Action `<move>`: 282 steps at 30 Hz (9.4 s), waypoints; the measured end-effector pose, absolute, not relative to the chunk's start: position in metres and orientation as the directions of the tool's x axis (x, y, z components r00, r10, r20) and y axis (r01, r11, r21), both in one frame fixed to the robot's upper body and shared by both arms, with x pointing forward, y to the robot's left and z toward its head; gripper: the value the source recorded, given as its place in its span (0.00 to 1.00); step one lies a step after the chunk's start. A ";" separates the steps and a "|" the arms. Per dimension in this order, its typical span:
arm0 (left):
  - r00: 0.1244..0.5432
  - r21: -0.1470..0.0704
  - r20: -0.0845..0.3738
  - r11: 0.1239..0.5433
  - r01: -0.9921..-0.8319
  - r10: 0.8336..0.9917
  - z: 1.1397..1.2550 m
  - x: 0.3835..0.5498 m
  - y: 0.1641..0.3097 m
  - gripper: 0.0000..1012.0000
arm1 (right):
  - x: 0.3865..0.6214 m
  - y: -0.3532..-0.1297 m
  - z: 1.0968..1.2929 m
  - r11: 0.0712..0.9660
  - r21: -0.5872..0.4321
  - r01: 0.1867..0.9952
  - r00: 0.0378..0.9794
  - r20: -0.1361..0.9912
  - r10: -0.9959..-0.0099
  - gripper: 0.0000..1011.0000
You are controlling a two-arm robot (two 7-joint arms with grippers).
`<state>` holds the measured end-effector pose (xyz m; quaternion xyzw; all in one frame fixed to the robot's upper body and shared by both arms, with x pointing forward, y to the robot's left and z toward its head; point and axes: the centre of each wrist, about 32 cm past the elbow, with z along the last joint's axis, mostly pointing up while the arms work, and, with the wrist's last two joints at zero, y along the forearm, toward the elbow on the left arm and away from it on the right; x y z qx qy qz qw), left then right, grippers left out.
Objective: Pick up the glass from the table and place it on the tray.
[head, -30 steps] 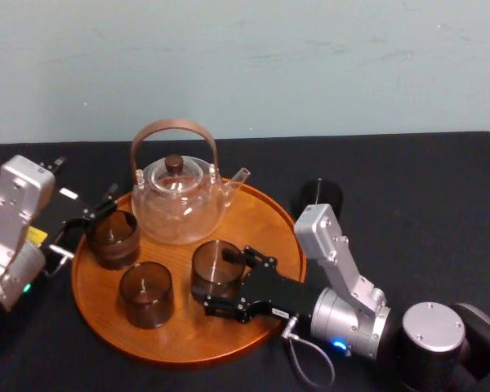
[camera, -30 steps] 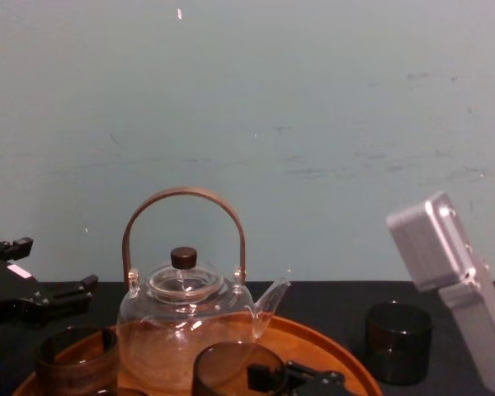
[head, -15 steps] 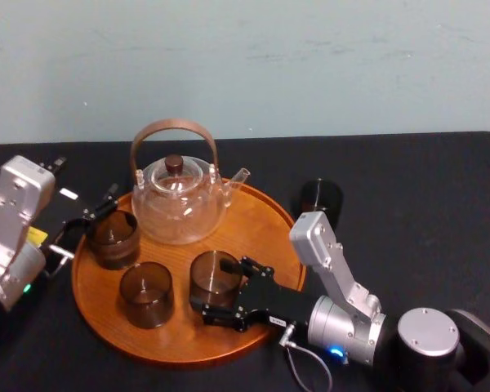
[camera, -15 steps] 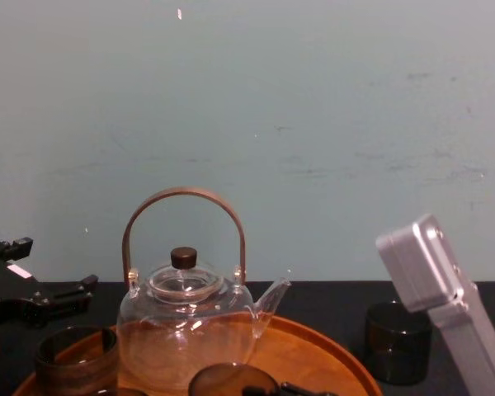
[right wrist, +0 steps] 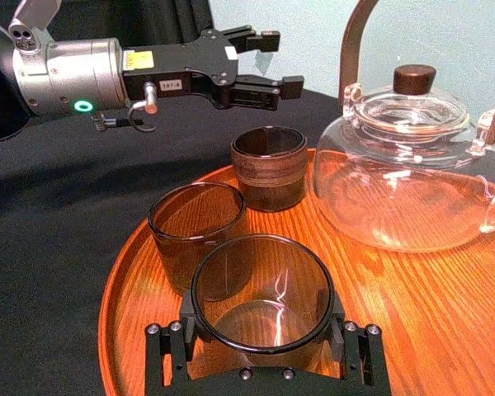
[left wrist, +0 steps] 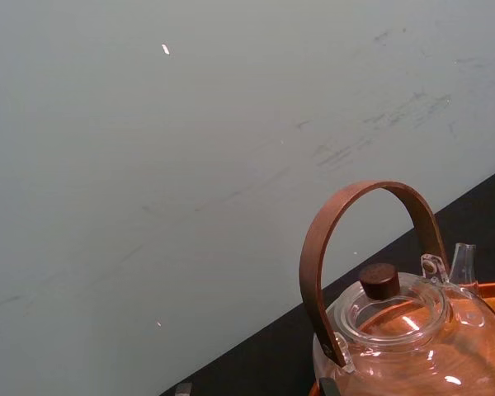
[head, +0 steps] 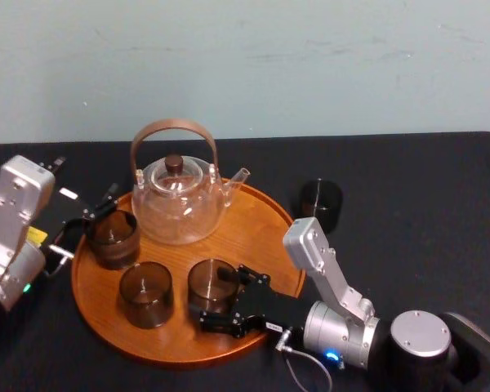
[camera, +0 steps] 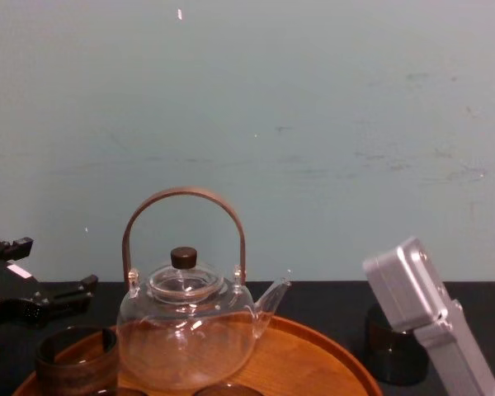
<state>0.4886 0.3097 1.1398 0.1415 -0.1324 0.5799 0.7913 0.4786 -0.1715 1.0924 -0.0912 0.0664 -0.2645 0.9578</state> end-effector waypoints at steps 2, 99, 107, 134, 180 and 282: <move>0.292 0.070 0.374 0.287 -0.955 0.880 1.140 0.489 0.310 0.99 | 0.479 -0.172 1.092 0.843 -0.210 0.494 0.851 -0.079 -0.519 0.90; 0.292 0.070 0.374 0.287 -0.955 0.880 1.140 0.489 0.310 0.99 | 0.423 -0.267 1.124 0.710 -0.029 0.704 0.710 0.019 -0.704 0.99; 0.292 0.070 0.374 0.287 -0.955 0.880 1.140 0.489 0.310 0.99 | 0.420 -0.275 1.122 0.687 -0.031 0.726 0.688 0.012 -0.726 0.99; 0.292 0.070 0.374 0.287 -0.955 0.880 1.140 0.489 0.310 0.99 | 0.439 -0.306 1.116 0.565 -0.079 0.822 0.567 0.007 -0.824 0.99; 0.292 0.070 0.374 0.287 -0.955 0.880 1.140 0.489 0.310 0.99 | 0.516 -0.303 1.106 0.568 -0.138 0.812 0.577 0.033 -0.816 0.99; 0.292 0.070 0.374 0.287 -0.955 0.880 1.140 0.489 0.310 0.99 | 0.561 -0.275 1.107 0.676 -0.167 0.718 0.692 0.061 -0.720 0.89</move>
